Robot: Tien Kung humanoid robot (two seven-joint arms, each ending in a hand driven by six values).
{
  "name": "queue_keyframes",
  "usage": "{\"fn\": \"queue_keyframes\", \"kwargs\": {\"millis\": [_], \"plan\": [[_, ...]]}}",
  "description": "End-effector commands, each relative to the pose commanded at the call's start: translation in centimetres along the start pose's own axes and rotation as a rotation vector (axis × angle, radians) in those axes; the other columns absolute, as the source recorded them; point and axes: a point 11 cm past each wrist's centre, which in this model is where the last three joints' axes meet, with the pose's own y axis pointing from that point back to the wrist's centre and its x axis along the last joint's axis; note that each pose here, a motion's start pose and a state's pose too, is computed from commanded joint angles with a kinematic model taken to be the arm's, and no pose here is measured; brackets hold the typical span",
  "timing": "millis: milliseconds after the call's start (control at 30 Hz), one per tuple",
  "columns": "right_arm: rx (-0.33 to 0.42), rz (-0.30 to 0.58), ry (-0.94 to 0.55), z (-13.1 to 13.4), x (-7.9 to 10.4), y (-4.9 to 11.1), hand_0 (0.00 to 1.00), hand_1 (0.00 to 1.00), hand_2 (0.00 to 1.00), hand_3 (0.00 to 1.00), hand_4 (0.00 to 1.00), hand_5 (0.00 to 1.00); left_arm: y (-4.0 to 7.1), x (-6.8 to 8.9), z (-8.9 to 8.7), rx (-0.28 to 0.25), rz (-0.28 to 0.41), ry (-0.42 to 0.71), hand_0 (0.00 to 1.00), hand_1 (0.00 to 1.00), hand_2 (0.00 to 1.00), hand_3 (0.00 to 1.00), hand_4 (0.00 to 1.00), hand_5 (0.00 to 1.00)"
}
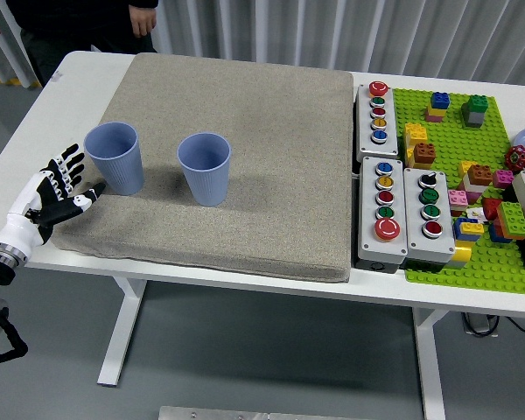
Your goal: Pick cup pour cup place
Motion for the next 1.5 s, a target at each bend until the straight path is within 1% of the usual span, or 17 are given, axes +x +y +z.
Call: {"fn": "queue_keyframes", "kwargs": {"millis": [133, 167, 300, 333, 500, 533, 933, 1133, 1400, 1500], "plan": [[-0.002, 0.001, 0.002, 0.1, 0.0, 0.0, 0.72, 0.687, 0.733, 0.699, 0.314, 0.314, -0.1, -0.4, -0.1, 0.005, -0.008, -0.007, 0.998, 0.998, 0.998, 0.998, 0.78, 0.002], [-0.002, 0.001, 0.002, 0.1, 0.0, 0.0, 0.72, 0.687, 0.733, 0.699, 0.314, 0.315, -0.1, -0.4, -0.1, 0.005, -0.009, -0.009, 0.998, 0.998, 0.998, 0.998, 0.805, 0.002], [0.0, 0.0, 0.001, 0.0, 0.0, 0.0, 0.72, 0.687, 0.733, 0.699, 0.314, 0.315, -0.2, -0.6, 0.0, 0.003, -0.008, -0.017, 0.998, 0.998, 0.998, 0.998, 0.805, 0.002], [0.001, -0.001, 0.0, -0.1, 0.0, 0.0, 0.721, 0.688, 0.733, 0.699, 0.313, 0.314, -0.3, -0.6, 0.1, 0.003, -0.008, -0.023, 0.998, 0.998, 0.998, 0.998, 0.953, 0.191], [0.004, -0.003, -0.004, -0.2, -0.1, 0.0, 0.721, 0.688, 0.733, 0.699, 0.313, 0.314, -0.6, -0.6, 0.1, 0.009, -0.005, -0.04, 0.998, 0.998, 0.998, 0.998, 0.953, 0.191], [0.005, -0.003, -0.004, -0.2, -0.1, 0.0, 0.721, 0.688, 0.733, 0.699, 0.313, 0.314, -0.6, -0.6, 0.1, 0.009, -0.005, -0.04, 0.998, 0.998, 0.998, 0.998, 0.945, 0.173], [0.009, -0.005, -0.008, -0.4, -0.2, 0.1, 0.721, 0.688, 0.733, 0.699, 0.313, 0.314, -1.4, -0.9, 0.2, 0.013, -0.009, -0.051, 0.998, 0.998, 0.998, 0.998, 0.952, 0.188], [0.011, -0.007, -0.009, -0.6, -0.3, 0.1, 0.721, 0.688, 0.733, 0.698, 0.313, 0.313, -1.9, -1.1, 0.5, 0.011, -0.012, -0.065, 0.998, 0.998, 0.998, 0.998, 0.945, 0.177], [0.013, -0.007, -0.012, -0.6, -0.3, 0.1, 0.721, 0.688, 0.733, 0.699, 0.313, 0.312, -2.4, -1.1, 0.5, 0.012, -0.009, -0.058, 0.998, 0.998, 0.998, 0.998, 0.947, 0.189], [0.015, -0.007, -0.011, -0.7, -0.4, 0.1, 0.721, 0.688, 0.733, 0.699, 0.313, 0.312, -2.8, -1.2, 0.7, 0.01, -0.011, -0.055, 0.998, 0.998, 0.998, 0.998, 0.947, 0.189]]}}
